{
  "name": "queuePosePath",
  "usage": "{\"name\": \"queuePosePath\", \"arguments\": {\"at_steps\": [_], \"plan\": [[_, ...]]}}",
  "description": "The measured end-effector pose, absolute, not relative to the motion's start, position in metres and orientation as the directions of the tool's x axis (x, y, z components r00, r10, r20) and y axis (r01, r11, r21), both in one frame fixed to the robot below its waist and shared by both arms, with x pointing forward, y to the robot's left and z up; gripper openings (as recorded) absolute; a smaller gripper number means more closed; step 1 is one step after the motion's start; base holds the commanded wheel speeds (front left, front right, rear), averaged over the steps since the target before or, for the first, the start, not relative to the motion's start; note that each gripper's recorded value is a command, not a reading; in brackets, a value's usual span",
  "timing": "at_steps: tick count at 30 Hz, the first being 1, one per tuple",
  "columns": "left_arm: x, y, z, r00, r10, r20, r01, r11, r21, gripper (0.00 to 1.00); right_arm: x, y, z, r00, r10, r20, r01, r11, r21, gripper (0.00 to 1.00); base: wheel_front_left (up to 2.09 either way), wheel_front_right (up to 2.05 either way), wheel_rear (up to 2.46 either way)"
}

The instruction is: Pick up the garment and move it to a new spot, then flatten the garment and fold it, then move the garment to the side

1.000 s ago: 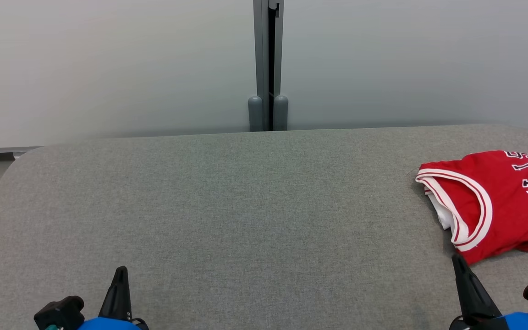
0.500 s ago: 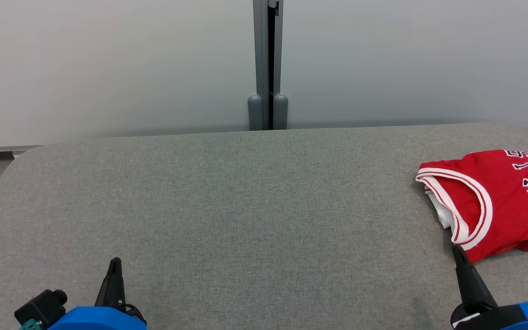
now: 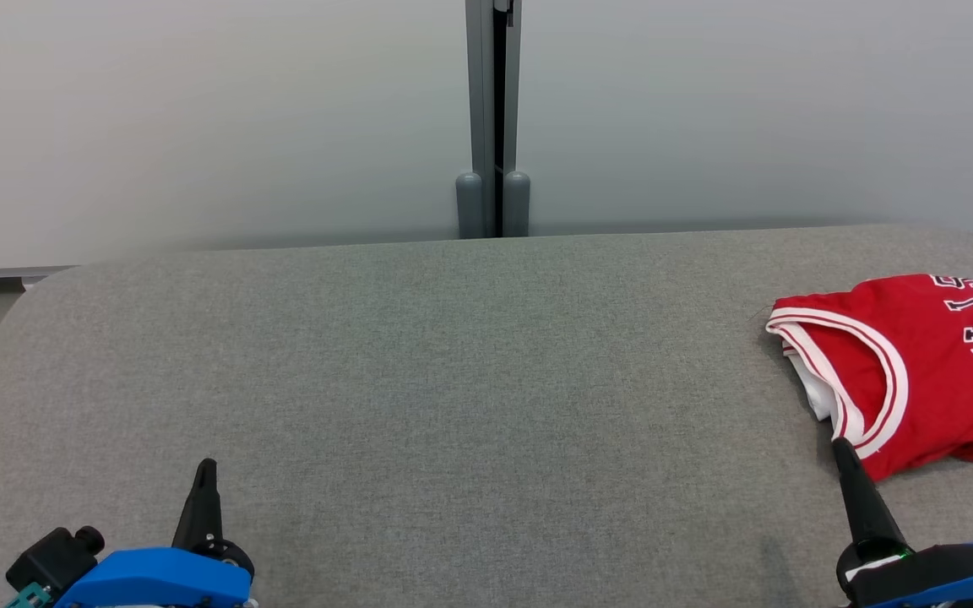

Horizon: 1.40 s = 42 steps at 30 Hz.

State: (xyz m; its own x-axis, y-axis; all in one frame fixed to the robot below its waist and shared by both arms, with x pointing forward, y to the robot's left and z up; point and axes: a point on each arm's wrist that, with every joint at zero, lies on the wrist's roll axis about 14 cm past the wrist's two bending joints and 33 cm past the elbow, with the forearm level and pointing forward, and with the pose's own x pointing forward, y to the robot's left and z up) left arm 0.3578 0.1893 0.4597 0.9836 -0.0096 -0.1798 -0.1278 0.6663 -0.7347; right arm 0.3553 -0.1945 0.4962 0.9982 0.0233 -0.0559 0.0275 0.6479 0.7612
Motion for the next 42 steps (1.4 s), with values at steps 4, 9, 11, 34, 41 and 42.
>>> {"name": "queuePosePath", "arguments": {"at_steps": [4,9,11,34,41,42], "plan": [[0.359,0.190,0.461,0.984,-0.009,-0.177,-0.132,0.628,-0.767,0.00,0.358,-0.195,0.497,0.998,0.021,-0.052,0.028,0.609,0.792,0.00,0.00,0.00,0.00],[0.363,0.191,0.465,0.986,-0.009,-0.167,-0.131,0.579,-0.805,0.00,0.360,-0.195,0.498,0.999,0.022,-0.049,0.028,0.562,0.827,0.00,0.00,0.00,0.00],[0.364,0.191,0.466,0.986,-0.008,-0.164,-0.132,0.558,-0.819,0.00,0.361,-0.195,0.498,0.999,0.021,-0.048,0.029,0.543,0.839,0.00,0.00,0.00,0.00],[0.373,0.194,0.478,0.992,-0.012,-0.122,-0.111,0.343,-0.933,0.00,0.371,-0.196,0.498,0.999,0.014,-0.039,0.032,0.334,0.942,0.00,0.00,0.00,0.00],[0.376,0.195,0.483,0.995,-0.012,-0.101,-0.094,0.281,-0.955,0.00,0.374,-0.196,0.500,0.999,0.014,-0.031,0.026,0.275,0.961,0.00,0.00,0.00,0.00],[0.377,0.195,0.484,0.995,-0.012,-0.099,-0.092,0.274,-0.957,0.00,0.375,-0.196,0.500,0.999,0.013,-0.031,0.026,0.266,0.964,0.00,0.00,0.00,0.00]]}}
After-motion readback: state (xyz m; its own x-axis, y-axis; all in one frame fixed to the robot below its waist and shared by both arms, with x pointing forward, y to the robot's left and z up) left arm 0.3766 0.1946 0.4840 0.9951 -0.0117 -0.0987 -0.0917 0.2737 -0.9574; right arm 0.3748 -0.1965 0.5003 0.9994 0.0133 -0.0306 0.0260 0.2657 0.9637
